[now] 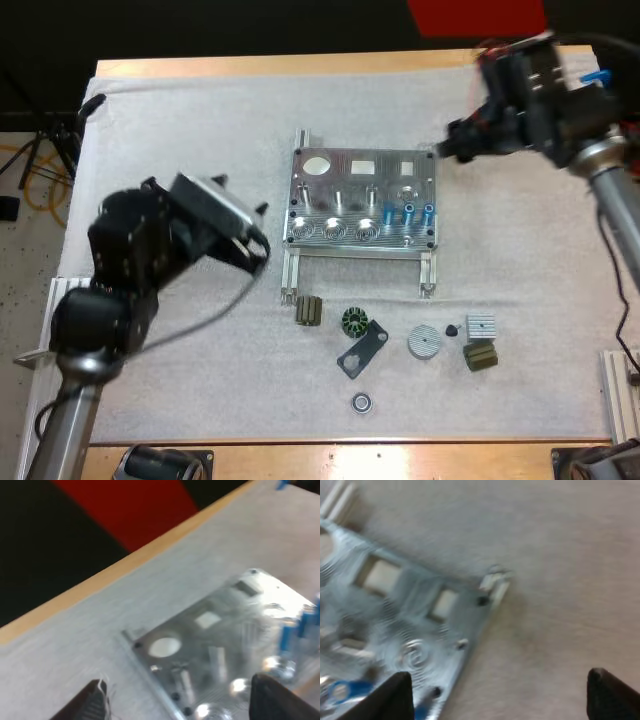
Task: Load cells from left to right
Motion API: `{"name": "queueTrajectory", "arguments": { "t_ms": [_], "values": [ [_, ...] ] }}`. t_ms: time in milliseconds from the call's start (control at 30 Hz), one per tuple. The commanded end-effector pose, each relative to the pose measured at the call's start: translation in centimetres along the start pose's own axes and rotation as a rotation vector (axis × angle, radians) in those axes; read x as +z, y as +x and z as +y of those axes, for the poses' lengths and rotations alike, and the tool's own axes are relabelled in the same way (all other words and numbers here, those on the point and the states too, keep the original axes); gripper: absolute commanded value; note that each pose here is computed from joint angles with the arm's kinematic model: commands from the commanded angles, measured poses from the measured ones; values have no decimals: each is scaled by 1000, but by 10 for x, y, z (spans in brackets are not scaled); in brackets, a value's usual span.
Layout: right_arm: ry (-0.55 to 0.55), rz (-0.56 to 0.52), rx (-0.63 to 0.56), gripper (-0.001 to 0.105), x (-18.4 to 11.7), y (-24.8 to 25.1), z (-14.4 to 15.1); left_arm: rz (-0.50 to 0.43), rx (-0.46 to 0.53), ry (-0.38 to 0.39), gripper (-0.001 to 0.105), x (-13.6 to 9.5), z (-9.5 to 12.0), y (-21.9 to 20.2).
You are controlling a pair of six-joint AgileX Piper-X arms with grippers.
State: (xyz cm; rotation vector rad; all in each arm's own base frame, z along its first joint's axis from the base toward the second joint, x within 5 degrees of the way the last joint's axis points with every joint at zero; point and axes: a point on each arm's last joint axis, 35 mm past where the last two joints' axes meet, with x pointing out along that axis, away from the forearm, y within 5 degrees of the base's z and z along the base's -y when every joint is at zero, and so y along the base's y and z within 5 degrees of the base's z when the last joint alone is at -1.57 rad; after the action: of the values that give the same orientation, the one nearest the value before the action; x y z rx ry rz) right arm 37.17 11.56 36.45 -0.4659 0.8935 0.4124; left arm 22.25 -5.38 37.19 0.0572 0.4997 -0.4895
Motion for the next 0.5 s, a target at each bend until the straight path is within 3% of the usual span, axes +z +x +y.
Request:
{"name": "queueTrajectory", "arguments": {
  "t_ms": [0,133,267,367,467],
  "values": [
    [39,-31,-32,69,-5,-15,-19,-30,22,-46,59,2,11,2],
    [137,-53,-103,69,-25,-39,-59,-39,109,-126,59,-2,41,-4],
    [230,-62,-173,69,-52,-63,-89,-59,197,-166,59,-4,58,-22],
    [280,-68,-224,69,-74,-85,-99,-72,232,-179,59,-6,58,-38],
    [286,-87,-248,69,-90,-104,-89,-95,202,-162,59,-5,44,-54]
  ]
}}
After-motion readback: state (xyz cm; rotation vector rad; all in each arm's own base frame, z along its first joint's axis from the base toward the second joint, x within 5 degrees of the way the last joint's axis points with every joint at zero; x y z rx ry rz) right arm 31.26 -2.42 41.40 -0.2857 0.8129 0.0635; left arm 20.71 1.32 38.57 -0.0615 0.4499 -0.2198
